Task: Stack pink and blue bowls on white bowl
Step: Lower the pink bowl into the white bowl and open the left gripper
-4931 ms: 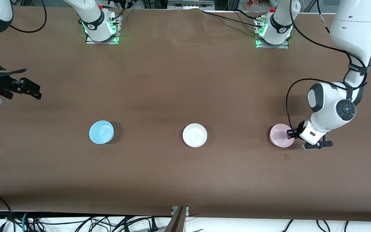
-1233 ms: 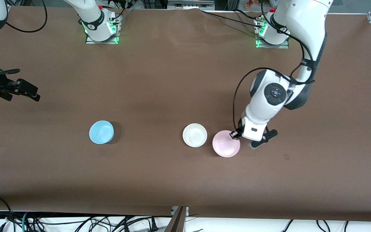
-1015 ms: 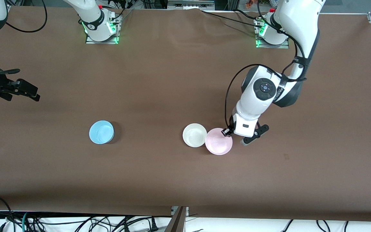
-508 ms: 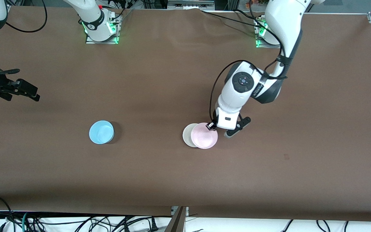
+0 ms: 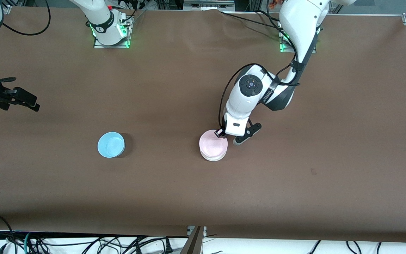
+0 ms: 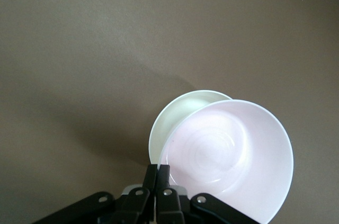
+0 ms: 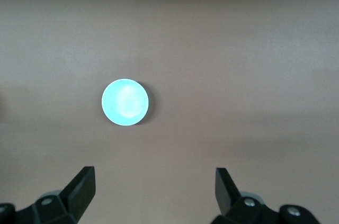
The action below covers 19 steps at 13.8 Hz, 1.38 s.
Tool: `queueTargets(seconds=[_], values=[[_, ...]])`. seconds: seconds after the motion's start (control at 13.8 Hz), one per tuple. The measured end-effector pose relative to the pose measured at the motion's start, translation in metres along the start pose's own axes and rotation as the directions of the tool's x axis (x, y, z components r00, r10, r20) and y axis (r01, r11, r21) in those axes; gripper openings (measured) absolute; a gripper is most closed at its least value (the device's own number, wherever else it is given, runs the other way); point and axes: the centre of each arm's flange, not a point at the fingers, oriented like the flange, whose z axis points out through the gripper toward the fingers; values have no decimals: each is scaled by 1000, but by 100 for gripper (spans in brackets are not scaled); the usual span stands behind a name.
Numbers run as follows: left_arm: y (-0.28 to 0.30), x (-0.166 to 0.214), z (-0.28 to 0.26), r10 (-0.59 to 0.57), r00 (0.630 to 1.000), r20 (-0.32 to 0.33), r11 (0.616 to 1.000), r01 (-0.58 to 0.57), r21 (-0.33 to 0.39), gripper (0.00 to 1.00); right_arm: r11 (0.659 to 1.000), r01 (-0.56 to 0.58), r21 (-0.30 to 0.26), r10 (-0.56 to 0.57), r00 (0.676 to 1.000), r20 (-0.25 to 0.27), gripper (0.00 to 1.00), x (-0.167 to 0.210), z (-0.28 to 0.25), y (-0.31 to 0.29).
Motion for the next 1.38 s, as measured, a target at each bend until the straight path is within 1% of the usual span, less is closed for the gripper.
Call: queueTargets(seconds=[0.44, 0.87, 1.23, 1.38], values=[[-1, -9, 5, 6, 1000, 5, 1000, -6, 9, 3, 1000, 0, 0, 0, 1000, 0, 100, 0, 0, 0], [-4, -10, 12, 5, 1000, 8, 1000, -5, 19, 3, 1000, 0, 0, 0, 1000, 0, 100, 0, 0, 0], [-5, -8, 25, 2, 1000, -3, 1000, -2, -9, 3, 1000, 0, 0, 0, 1000, 0, 100, 0, 0, 0], [-7, -6, 33, 0, 1000, -5, 1000, 0, -10, 3, 1000, 0, 0, 0, 1000, 0, 100, 0, 0, 0]])
